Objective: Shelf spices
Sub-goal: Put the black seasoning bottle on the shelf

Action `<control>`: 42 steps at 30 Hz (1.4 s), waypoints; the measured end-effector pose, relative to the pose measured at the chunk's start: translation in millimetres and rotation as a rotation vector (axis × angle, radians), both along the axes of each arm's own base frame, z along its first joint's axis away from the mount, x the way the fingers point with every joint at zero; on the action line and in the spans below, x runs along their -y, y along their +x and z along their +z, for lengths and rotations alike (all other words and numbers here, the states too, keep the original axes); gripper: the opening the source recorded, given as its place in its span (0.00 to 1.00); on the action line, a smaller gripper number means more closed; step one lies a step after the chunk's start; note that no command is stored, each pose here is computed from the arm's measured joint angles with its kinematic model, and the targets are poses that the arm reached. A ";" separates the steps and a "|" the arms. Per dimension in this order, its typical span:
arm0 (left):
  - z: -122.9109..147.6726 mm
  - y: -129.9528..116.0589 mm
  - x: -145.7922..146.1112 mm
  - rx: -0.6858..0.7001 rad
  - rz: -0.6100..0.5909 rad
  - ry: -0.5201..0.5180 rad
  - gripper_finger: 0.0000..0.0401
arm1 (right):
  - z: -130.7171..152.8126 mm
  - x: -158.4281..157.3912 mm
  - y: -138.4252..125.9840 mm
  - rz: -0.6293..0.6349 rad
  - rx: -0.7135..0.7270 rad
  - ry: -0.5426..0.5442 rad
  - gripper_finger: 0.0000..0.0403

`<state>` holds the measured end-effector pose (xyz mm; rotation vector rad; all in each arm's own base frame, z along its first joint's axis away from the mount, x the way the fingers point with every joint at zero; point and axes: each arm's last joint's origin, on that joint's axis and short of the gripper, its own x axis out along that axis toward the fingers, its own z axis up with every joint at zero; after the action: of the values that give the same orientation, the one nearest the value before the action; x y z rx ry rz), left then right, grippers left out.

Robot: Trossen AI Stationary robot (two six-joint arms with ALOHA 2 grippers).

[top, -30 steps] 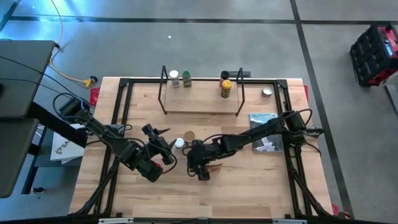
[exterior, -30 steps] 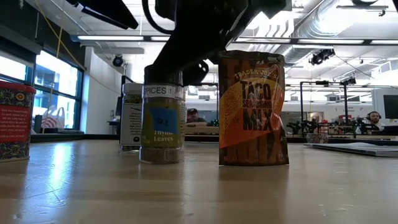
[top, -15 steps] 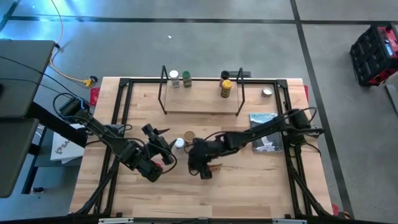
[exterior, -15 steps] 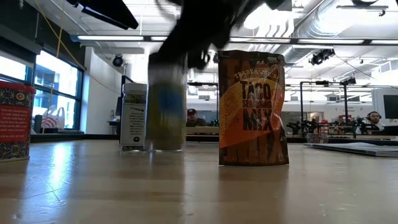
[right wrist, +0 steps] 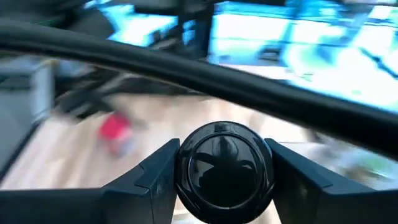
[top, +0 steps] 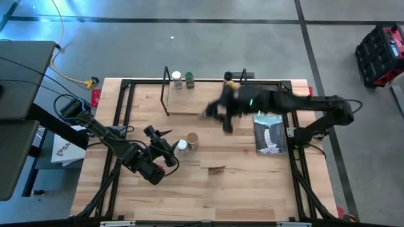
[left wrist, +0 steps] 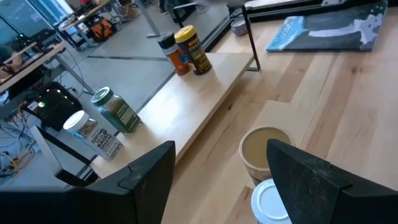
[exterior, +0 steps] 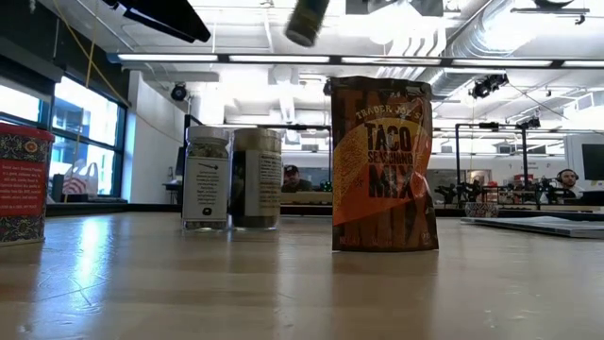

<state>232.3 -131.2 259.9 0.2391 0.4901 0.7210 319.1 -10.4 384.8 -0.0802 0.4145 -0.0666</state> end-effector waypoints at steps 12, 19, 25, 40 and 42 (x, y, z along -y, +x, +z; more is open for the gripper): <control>1.3 1.4 -2.4 0.030 0.025 0.031 0.62 | -38.6 172.5 -7.8 -0.316 -0.057 0.158 0.48; 1.1 5.2 -8.0 0.025 0.045 0.013 0.62 | -71.5 232.7 18.8 -0.357 -0.180 0.180 0.48; 0.6 6.7 -10.5 0.014 0.048 -0.001 0.62 | -95.4 259.4 37.0 -0.359 -0.257 0.195 0.48; 0.3 6.9 -10.1 0.003 0.040 -0.008 0.62 | -142.7 277.2 74.2 -0.338 -0.280 0.241 0.48; 0.3 6.9 -10.1 0.003 0.040 -0.008 0.62 | -145.4 276.2 77.5 -0.312 -0.268 0.253 0.48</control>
<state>239.3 -121.2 260.2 0.2213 0.4958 0.7578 396.5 -286.6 239.3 0.2280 0.6981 -0.3121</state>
